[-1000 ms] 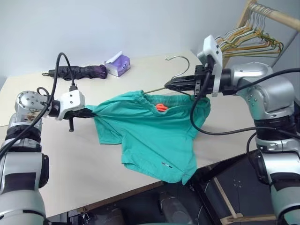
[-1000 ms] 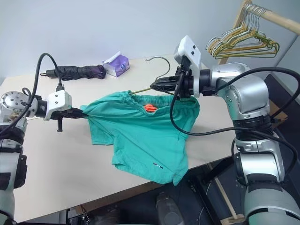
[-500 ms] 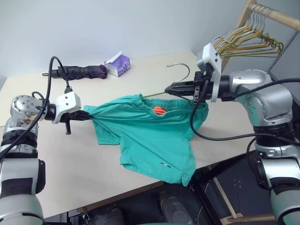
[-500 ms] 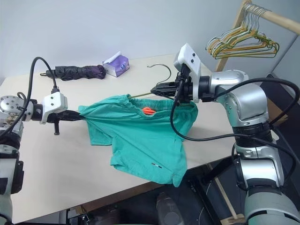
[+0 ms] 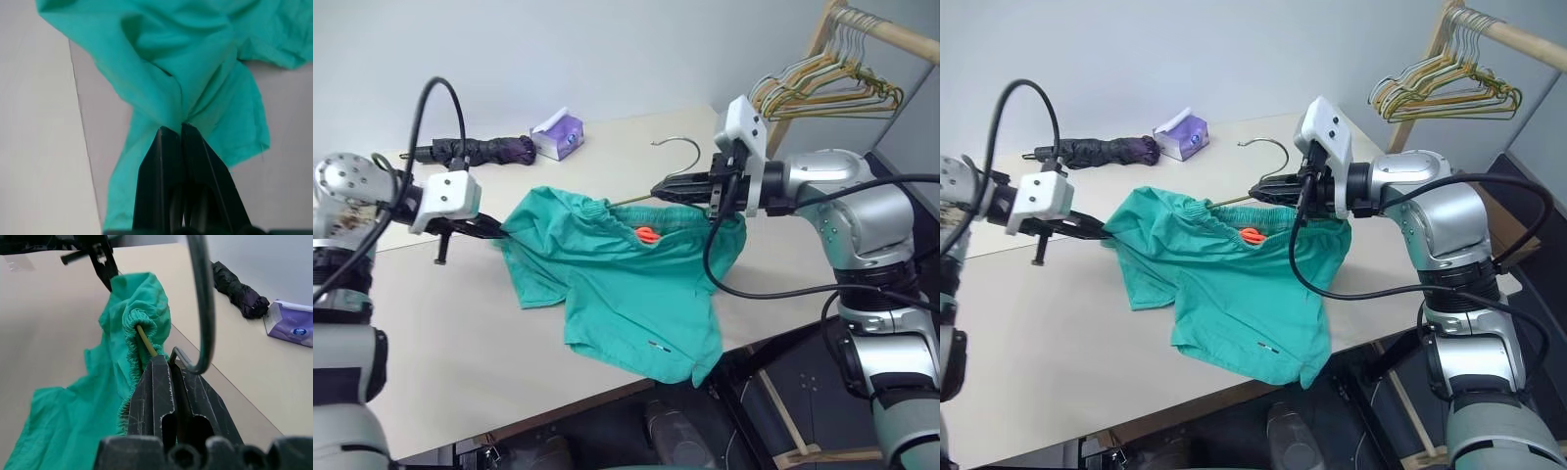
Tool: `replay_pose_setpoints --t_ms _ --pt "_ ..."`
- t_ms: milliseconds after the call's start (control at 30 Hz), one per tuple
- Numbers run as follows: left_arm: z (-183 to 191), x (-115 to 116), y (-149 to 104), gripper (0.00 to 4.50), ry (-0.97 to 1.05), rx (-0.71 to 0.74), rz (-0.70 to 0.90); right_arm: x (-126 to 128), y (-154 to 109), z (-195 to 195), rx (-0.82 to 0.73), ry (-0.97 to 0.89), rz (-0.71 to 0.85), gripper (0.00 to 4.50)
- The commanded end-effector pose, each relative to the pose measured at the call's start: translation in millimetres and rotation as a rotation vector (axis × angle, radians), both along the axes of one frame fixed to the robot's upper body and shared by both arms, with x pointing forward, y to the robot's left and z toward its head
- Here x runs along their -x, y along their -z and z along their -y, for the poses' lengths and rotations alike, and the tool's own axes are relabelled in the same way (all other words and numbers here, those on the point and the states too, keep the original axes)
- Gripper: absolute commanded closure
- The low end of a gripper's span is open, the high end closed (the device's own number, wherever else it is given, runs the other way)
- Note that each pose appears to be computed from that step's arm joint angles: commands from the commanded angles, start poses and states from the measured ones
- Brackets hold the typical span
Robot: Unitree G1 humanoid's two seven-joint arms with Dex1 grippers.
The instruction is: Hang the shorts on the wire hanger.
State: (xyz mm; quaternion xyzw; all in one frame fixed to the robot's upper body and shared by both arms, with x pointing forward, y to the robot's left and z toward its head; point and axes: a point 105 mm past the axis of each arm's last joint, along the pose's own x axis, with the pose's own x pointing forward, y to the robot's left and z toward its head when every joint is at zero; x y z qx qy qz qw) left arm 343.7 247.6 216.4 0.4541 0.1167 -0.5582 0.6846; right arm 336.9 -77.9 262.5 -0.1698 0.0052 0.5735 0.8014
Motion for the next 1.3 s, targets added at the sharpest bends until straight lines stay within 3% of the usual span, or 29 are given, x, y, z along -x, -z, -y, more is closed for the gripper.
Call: replay_pose_setpoints --t_ms 33,167,267,300,467,600,700,767,833,933,1067,1267,1300 --pt "17 3 -23 4.47 0.078 0.044 0.040 4 -13 -3 -0.013 -0.013 0.065 4.50" --pt "39 13 -39 4.47 0.181 0.100 0.037 2 -13 -3 0.006 -0.001 0.070 4.50" --pt "31 10 -34 4.47 0.170 -0.002 0.061 0 -15 -2 0.012 0.009 0.075 4.50" --pt "24 4 -30 4.28 0.146 -0.057 0.076 0 -16 -2 0.011 0.011 0.078 4.50" --pt "4 -3 -16 2.89 0.085 -0.138 0.062 0 -19 -2 0.005 0.007 0.082 4.50" --pt "-9 -11 -24 1.62 0.015 -0.147 0.101 0 -19 -1 0.007 0.009 0.080 4.50" --pt "-6 -16 -43 0.64 -0.013 -0.065 0.128 -1 -19 -1 0.007 0.011 0.079 4.50" --pt "12 -19 -64 0.04 0.008 0.098 0.151 -1 -20 -1 0.008 0.010 0.078 4.50" --pt "32 -17 -76 0.04 0.068 0.213 0.140 -1 -20 -1 0.010 0.009 0.078 4.50" --pt "62 -12 -70 0.04 0.189 0.258 0.094 -1 -21 -3 0.013 0.004 0.080 4.50" --pt "95 -7 -45 0.04 0.312 0.241 0.015 -1 -24 -6 0.017 -0.005 0.083 4.50" --pt "122 -25 -7 0.04 0.333 0.116 0.007 0 -29 -9 0.014 -0.022 0.090 4.50" --pt "124 -28 -6 0.21 0.318 0.133 -0.003 0 -29 -9 0.013 -0.024 0.091 4.50"
